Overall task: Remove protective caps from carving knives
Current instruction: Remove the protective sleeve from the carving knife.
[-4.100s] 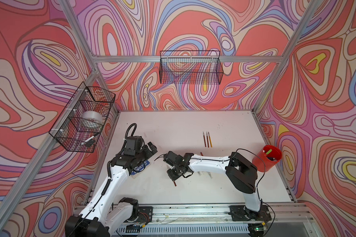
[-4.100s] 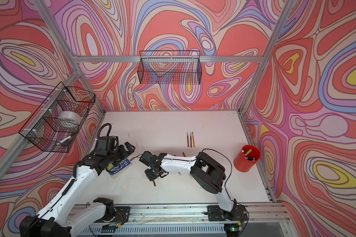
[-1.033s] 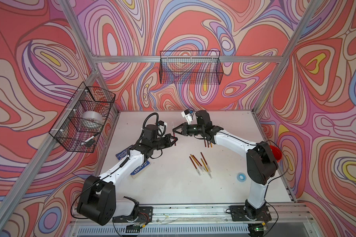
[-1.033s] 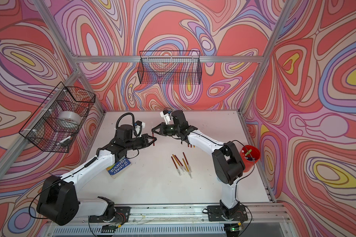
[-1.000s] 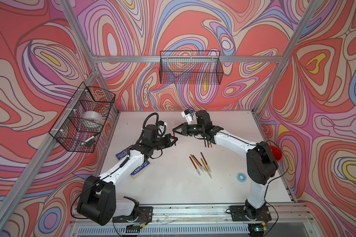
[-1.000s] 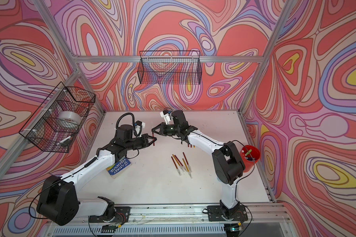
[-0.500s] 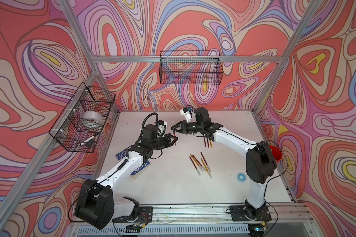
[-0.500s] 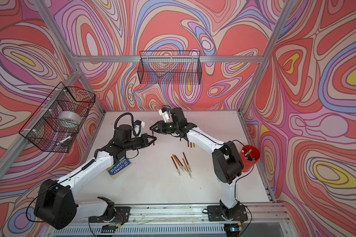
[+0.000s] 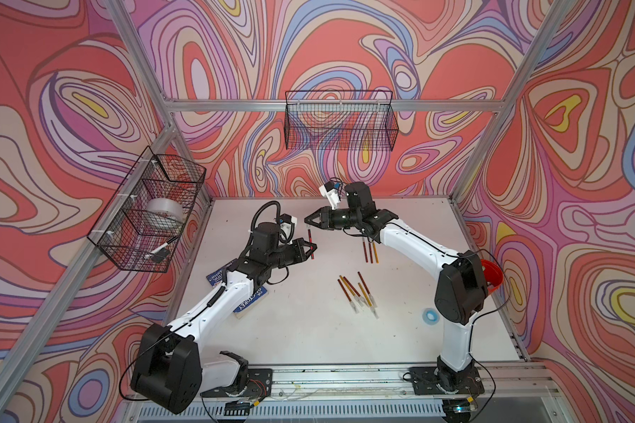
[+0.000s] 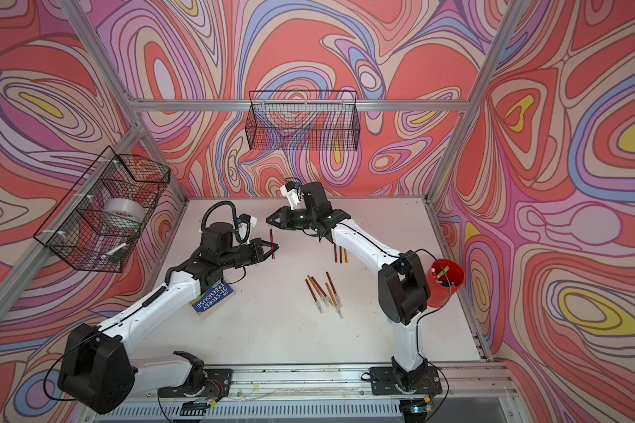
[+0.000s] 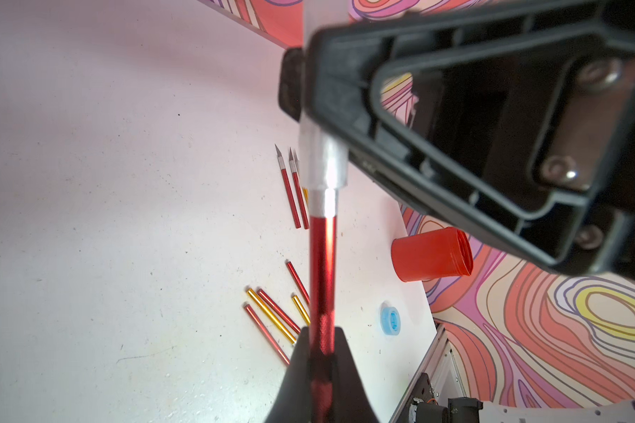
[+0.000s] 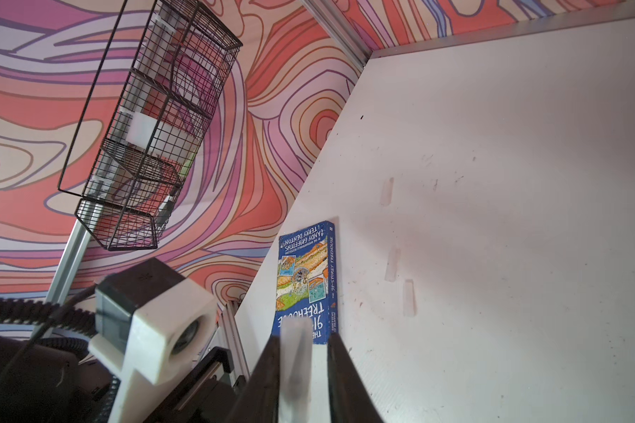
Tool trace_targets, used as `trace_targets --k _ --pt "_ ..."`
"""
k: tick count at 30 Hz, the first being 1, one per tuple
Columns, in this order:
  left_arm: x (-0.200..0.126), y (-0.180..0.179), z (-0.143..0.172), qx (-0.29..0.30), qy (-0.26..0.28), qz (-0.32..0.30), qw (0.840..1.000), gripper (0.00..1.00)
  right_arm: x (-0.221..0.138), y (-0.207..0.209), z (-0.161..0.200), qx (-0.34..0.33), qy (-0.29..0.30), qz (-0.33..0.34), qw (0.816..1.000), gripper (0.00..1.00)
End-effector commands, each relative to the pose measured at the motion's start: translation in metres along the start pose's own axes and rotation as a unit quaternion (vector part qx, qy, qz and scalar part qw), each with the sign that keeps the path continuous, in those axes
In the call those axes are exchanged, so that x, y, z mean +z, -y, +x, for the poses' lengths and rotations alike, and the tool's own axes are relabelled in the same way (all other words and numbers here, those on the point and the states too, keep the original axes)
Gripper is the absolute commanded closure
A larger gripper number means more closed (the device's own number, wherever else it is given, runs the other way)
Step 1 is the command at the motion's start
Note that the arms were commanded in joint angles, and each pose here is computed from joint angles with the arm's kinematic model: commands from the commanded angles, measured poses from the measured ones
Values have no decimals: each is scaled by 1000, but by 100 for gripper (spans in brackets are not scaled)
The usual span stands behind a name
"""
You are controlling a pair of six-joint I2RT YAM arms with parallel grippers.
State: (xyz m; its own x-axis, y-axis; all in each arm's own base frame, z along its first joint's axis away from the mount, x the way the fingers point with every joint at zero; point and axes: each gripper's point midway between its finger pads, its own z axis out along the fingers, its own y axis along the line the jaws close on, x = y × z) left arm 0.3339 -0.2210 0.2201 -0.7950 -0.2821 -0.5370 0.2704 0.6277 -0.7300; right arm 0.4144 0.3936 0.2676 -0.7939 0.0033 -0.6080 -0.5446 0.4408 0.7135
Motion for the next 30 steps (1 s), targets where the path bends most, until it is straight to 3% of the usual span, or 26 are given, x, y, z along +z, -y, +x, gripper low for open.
trace_targets --k 1,6,24,30 --pt "-4 4 2 9 1 6 1000 100 4 12 -1 0 -4 20 1000 88" --pt "-3 0 7 5 -5 3 1000 100 3 13 -8 -6 1 28 1000 100" --pt "29 -24 50 -34 -57 -7 998 100 -38 36 -105 -32 94 91 991 100" --pt "31 -38 50 -37 -55 -41 997 100 -61 77 -89 -33 97 191 976 100"
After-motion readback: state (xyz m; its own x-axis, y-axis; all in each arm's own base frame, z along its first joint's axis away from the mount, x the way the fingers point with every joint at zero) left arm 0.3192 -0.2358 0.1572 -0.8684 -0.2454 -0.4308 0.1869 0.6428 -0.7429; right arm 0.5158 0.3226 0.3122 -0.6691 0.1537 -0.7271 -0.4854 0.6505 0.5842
